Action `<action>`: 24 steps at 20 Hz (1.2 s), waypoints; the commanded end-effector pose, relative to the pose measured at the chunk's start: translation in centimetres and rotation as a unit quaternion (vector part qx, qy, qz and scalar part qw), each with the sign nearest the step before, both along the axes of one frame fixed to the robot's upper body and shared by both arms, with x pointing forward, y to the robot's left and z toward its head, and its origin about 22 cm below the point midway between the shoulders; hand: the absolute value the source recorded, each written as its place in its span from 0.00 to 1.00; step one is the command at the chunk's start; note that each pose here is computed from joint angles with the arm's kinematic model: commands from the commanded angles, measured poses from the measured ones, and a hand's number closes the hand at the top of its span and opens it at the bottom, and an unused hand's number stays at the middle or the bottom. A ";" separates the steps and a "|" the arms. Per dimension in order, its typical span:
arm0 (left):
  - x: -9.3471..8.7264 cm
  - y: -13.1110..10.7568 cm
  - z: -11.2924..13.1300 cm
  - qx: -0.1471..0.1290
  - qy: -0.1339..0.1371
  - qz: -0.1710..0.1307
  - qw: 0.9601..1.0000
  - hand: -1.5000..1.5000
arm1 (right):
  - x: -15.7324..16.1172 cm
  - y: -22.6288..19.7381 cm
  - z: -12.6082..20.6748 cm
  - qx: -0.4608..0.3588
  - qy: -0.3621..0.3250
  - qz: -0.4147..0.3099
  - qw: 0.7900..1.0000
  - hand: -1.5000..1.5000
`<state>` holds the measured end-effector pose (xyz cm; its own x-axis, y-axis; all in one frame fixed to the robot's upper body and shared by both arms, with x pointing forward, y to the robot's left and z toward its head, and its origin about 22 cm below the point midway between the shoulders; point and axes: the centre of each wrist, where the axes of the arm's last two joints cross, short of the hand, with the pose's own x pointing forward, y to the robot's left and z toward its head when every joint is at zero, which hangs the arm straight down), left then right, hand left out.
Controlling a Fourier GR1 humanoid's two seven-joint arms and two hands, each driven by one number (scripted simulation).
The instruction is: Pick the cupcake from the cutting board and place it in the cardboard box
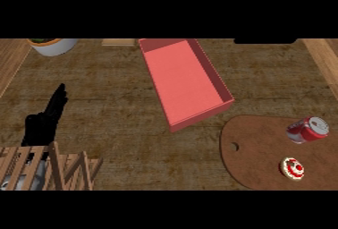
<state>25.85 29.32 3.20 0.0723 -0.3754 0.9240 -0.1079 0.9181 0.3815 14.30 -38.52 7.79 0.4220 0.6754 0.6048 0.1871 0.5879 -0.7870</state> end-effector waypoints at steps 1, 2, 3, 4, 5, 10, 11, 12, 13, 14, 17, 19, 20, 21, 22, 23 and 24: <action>-1.1 -1.2 -2.2 -0.004 0.022 -0.008 1.000 0.50 | 0.7 1.2 2.0 -0.030 0.137 0.026 0.990 0.00; -1.1 -0.9 -1.3 -0.008 0.028 -0.010 1.000 0.50 | 0.2 2.4 2.2 -0.012 0.157 0.039 0.987 0.00; -0.8 -0.1 -0.3 -0.005 0.022 -0.001 1.000 0.50 | -0.3 4.1 2.6 -0.005 0.169 0.042 0.985 0.00; -1.9 1.0 -2.7 0.000 0.025 -0.004 1.000 0.50 | 1.4 3.2 2.5 0.001 0.168 0.035 0.985 0.00; -1.8 -0.5 -2.9 -0.005 0.022 -0.006 1.000 0.50 | 1.4 4.9 4.2 0.001 0.178 0.043 0.983 0.00; -0.6 -0.2 -1.8 -0.016 0.029 -0.003 0.999 0.50 | 2.8 7.9 4.5 -0.007 0.205 0.014 0.979 0.00; -2.0 -0.9 -1.7 -0.016 0.024 0.009 1.000 0.50 | 1.3 8.0 4.4 0.004 0.203 0.010 0.979 0.00; -2.2 -2.4 -1.7 -0.011 0.022 0.002 1.000 0.50 | 2.5 7.5 3.2 -0.004 0.201 0.004 0.980 0.00; -2.6 -2.1 -1.6 -0.012 0.024 0.005 1.000 0.50 | 2.9 8.1 3.3 -0.007 0.212 -0.001 0.977 0.00; -1.2 -0.8 -1.8 -0.005 0.019 0.006 1.000 0.50 | 4.5 6.8 2.2 -0.005 0.215 -0.003 0.977 0.00; -1.9 -0.8 -2.5 -0.010 0.023 0.006 1.000 0.50 | 2.9 7.4 3.5 -0.011 0.219 -0.011 0.976 0.00; -2.3 -0.8 -1.3 -0.008 0.019 0.009 1.000 0.50 | 4.2 8.6 1.9 -0.017 0.231 -0.017 0.973 0.00; -1.5 0.3 -2.2 -0.010 0.028 0.009 1.000 0.50 | 2.4 7.9 2.0 -0.019 0.242 -0.006 0.970 0.00; -2.9 0.9 -2.6 -0.007 0.025 0.001 1.000 0.50 | 3.5 8.2 1.8 -0.007 0.240 -0.013 0.971 0.00; -3.4 -1.4 -3.0 -0.014 0.025 0.001 1.000 0.50 | 3.3 7.3 2.3 -0.013 0.237 -0.016 0.971 0.00; -1.8 -0.3 -2.7 -0.013 0.024 0.004 1.000 0.50 | 4.4 8.0 0.5 -0.018 0.249 -0.007 0.968 0.00; -2.1 -0.7 -2.4 -0.012 0.027 0.001 1.000 0.50 | 2.8 8.1 0.5 -0.012 0.246 -0.013 0.969 0.00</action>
